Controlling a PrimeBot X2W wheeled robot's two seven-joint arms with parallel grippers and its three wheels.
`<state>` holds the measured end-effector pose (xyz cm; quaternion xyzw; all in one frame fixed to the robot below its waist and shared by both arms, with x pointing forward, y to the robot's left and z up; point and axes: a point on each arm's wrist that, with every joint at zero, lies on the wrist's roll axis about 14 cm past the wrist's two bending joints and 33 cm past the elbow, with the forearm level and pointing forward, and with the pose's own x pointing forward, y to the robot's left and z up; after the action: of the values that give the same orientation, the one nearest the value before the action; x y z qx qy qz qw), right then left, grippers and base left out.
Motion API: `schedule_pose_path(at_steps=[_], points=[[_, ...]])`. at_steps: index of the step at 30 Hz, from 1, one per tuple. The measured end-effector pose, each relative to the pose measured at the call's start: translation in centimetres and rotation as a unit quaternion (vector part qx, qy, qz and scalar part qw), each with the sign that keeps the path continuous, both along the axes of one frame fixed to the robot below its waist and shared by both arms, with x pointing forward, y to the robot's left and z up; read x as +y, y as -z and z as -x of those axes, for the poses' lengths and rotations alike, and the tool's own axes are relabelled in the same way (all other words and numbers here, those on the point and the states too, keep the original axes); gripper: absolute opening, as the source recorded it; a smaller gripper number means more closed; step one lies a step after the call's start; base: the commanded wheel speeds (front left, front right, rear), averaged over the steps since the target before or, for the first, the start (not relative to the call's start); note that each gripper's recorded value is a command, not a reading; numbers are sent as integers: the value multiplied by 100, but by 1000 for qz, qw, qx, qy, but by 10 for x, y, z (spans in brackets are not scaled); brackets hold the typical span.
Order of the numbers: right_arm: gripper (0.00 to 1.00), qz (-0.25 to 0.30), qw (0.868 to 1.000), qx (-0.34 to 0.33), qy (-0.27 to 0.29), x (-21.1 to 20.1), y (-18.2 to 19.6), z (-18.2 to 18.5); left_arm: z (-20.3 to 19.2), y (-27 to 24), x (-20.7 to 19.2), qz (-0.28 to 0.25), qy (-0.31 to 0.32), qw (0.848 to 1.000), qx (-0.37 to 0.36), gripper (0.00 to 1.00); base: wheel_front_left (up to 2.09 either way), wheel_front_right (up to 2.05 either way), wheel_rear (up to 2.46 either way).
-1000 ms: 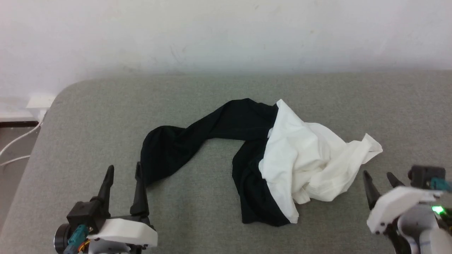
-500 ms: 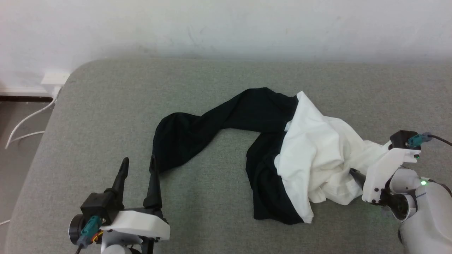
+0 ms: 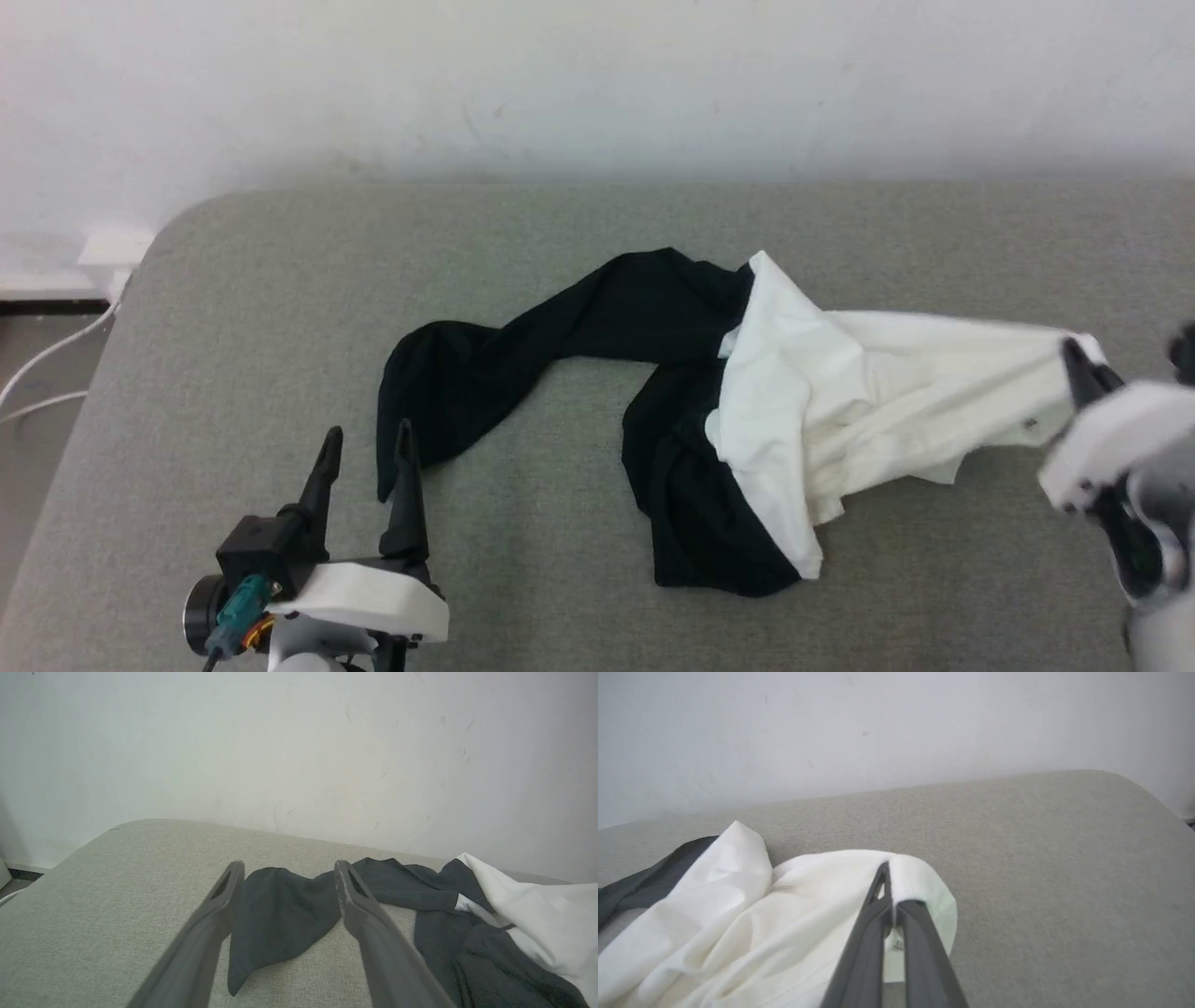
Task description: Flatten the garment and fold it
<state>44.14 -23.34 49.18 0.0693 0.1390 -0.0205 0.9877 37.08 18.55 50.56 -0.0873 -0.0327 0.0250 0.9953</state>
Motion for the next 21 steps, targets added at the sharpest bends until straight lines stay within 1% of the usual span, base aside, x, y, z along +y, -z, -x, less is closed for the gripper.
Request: schedule_pose_path(at_steps=[2, 5, 7, 9, 12, 13, 14, 15, 18, 21], points=[[0, 6, 999, -5, 36, -22, 1, 27, -1, -2, -3, 0, 5, 1000, -3, 100, 0, 0, 0], [0, 13, 995, 25, 91, -53, 17, 78, 0, -2, -6, 1, 10, 1000, -3, 100, 0, 0, 0], [0, 12, 990, 61, 124, -71, 34, 114, 1, 0, -9, 2, 15, 1000, 0, 100, 0, 0, 0], [0, 14, 982, 107, 152, -88, 54, 149, 1, 0, -11, 2, 16, 1000, 0, 100, 0, 0, 0], [0, -2, 970, 164, 179, -100, 82, 186, 0, -1, -12, 1, 17, 1000, -1, 100, 0, 0, 0], [8, -11, 967, 176, 182, -99, 89, 194, 0, -1, -12, 1, 18, 1000, 0, 100, 0, 0, 0], [41, -20, 967, 180, 181, -96, 94, 196, 0, 0, -12, 1, 18, 1000, 1, 100, 0, 0, 0], [100, -21, 968, 174, 178, -94, 93, 194, 0, 0, -12, 2, 17, 1000, 2, 100, 0, 0, 0], [100, -21, 978, 112, 173, -92, 70, 173, 4, 4, -11, 2, 16, 1000, 7, 100, 0, 0, 0], [100, -15, 987, 40, 152, -82, 35, 139, 5, 4, -11, 4, 15, 1000, 9, 100, 0, 0, 0]])
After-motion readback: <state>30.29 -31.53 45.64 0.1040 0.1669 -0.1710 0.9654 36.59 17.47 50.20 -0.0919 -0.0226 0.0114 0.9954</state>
